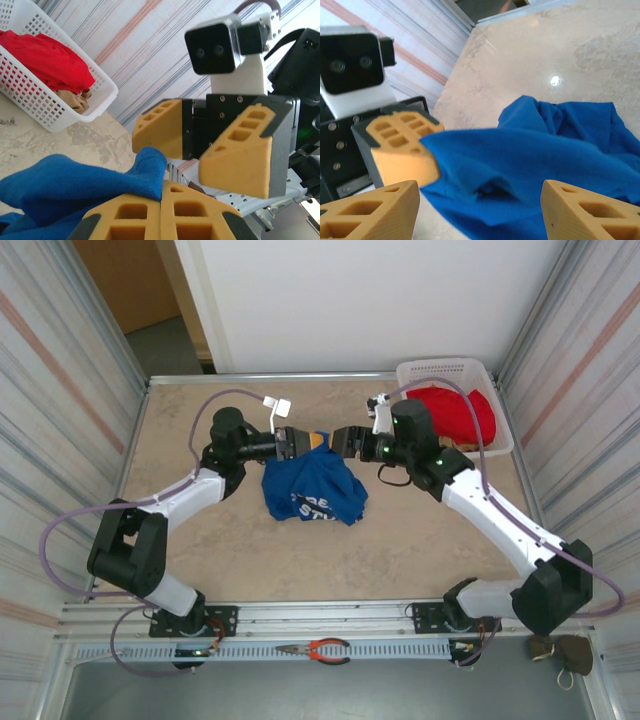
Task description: Fold the inside-out t-shirt
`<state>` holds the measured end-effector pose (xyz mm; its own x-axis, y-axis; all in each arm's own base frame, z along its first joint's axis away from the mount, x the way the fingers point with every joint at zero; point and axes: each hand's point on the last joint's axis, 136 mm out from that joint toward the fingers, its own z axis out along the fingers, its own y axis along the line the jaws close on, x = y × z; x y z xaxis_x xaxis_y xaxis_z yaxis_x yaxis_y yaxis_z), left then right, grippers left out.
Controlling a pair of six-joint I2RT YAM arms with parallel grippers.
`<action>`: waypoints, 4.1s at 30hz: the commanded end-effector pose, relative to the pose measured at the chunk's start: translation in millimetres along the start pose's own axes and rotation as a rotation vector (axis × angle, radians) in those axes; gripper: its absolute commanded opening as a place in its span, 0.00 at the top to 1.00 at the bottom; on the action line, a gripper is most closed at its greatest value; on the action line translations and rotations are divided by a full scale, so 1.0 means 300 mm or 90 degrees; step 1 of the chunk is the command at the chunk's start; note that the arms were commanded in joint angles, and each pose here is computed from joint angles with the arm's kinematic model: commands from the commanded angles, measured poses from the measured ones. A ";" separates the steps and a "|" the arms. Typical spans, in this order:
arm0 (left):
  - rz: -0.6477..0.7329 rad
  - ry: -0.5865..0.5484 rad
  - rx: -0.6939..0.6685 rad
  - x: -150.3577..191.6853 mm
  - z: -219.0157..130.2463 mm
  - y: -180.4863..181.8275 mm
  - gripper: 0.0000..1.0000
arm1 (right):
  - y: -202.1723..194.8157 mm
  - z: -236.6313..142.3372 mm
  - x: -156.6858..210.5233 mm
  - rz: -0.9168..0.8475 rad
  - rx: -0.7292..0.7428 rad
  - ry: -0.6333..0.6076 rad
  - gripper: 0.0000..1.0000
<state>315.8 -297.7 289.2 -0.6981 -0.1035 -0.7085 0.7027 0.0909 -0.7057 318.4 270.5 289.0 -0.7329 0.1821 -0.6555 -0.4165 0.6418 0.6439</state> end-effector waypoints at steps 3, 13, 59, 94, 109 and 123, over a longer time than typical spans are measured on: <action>0.021 -0.001 0.010 -0.015 -0.007 -0.019 1.00 | 0.011 0.035 -0.040 -0.018 0.000 -0.004 0.44; 0.025 -0.004 0.010 -0.024 -0.008 -0.025 1.00 | -0.009 0.072 -0.012 -0.004 -0.009 0.015 0.81; 0.106 -0.019 -0.356 0.096 0.210 0.162 0.40 | 0.196 -0.153 -0.142 -0.022 -0.103 -0.046 1.00; 0.027 0.015 -0.262 0.057 -0.051 0.114 1.00 | -0.143 -0.085 -0.139 0.066 0.075 -0.052 0.44; 0.026 0.018 -0.266 0.040 -0.038 0.104 1.00 | -0.005 0.081 0.125 -0.070 0.156 0.049 0.39; -0.022 -0.011 -0.338 0.069 -0.109 0.214 1.00 | -0.114 -0.175 -0.019 0.002 0.185 -0.084 1.00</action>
<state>326.8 -285.7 235.1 -0.7192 -0.0604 -0.6922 0.5767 0.5038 -0.6431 308.1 242.8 277.5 -0.6950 0.1844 -0.6950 -0.3009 0.8033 0.5140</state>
